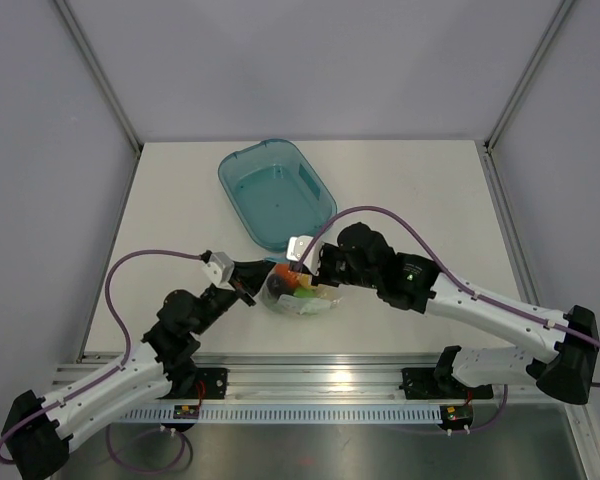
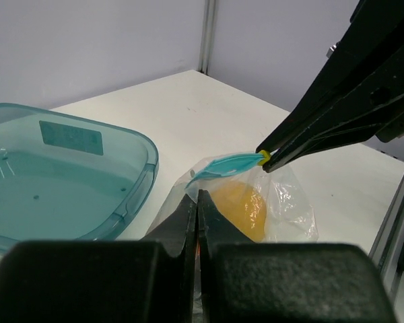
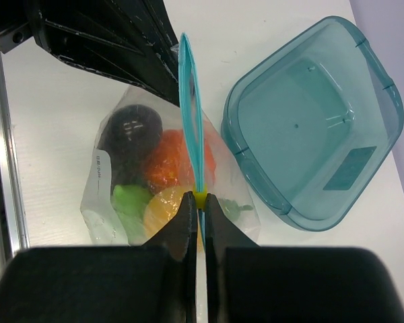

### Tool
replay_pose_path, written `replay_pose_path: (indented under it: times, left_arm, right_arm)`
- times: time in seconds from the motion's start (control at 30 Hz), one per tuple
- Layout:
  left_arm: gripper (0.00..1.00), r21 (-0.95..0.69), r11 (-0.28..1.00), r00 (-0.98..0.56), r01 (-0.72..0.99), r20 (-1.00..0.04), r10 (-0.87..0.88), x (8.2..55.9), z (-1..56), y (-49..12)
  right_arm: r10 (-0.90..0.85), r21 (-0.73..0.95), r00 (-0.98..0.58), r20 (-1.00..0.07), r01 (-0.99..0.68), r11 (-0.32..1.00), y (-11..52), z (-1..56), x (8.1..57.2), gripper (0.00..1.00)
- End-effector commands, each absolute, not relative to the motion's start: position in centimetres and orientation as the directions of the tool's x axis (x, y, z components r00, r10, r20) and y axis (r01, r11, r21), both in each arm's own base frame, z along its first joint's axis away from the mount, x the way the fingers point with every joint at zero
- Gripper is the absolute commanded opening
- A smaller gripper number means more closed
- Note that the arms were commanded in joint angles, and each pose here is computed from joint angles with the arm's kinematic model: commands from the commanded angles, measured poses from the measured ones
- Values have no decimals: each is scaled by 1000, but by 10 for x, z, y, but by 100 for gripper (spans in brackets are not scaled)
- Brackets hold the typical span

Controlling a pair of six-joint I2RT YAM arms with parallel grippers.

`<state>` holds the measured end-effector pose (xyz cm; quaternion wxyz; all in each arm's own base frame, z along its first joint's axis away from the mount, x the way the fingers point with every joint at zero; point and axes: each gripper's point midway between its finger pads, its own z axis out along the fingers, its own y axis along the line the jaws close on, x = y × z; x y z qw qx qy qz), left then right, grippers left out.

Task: Open the zip-top bag and remove the fake food
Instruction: Unzip the zipper food storage bag at the center of the board.

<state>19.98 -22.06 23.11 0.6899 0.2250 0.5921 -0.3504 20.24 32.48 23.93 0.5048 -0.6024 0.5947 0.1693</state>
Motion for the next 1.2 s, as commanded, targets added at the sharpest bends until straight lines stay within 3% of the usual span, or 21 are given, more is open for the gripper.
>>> replay_pose_path:
  times: [0.0,0.63,1.17]
  left_arm:
    - [0,-170,726,81,666,-952,-297,213,255,-203]
    - [0,-345,902,13,260,-933,-360,246,227,-135]
    - [0,-345,937,18,47,-938,-346,250,213,-96]
  right_arm:
    - [-532,-407,222,-817,-876,259,326,255,210,0]
    - [-589,-395,180,-788,-882,259,322,243,213,0]
    - [-709,-330,-33,-705,-869,369,303,225,224,0]
